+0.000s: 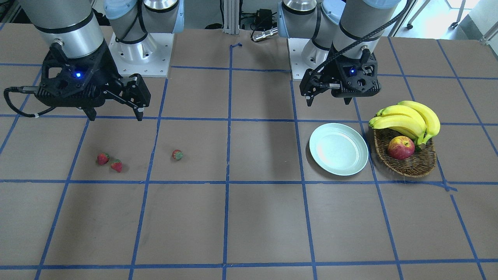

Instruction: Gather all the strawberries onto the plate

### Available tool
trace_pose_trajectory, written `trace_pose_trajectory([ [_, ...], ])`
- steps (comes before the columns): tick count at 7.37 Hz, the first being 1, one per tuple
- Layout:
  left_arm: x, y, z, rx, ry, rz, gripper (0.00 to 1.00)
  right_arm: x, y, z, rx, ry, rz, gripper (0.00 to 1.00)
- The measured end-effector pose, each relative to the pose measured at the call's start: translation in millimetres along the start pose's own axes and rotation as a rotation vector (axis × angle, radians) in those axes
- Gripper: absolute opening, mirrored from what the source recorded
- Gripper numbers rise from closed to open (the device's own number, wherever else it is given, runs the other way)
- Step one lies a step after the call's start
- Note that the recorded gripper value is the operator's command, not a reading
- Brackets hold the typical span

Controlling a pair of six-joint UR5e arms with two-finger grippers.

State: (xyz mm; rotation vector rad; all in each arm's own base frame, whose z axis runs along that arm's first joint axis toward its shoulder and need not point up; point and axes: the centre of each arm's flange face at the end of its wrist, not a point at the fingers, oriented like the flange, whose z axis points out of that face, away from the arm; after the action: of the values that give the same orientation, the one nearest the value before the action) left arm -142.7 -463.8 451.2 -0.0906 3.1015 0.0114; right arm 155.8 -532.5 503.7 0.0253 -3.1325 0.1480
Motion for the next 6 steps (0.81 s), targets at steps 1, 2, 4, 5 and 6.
trace_pose_trajectory([
  [1, 0, 0, 0, -0.001, -0.001, 0.003, 1.0, 0, 0, 0, 0.0, 0.0, 0.0, 1.0],
  [2, 0, 0, 0, -0.003, -0.001, 0.004, 1.0, 0, 0, 1, -0.002, -0.001, 0.0, 1.0],
  [4, 0, 0, 1, -0.003, -0.001, 0.005, 1.0, -2, 3, 21, -0.027, -0.004, 0.005, 1.0],
  [5, 0, 0, 1, -0.004, -0.001, 0.005, 1.0, -3, 3, 49, -0.028, -0.005, 0.006, 1.0],
  [6, 0, 0, 1, -0.005, -0.001, 0.005, 1.0, -4, 5, 88, -0.01, -0.012, 0.008, 1.0],
])
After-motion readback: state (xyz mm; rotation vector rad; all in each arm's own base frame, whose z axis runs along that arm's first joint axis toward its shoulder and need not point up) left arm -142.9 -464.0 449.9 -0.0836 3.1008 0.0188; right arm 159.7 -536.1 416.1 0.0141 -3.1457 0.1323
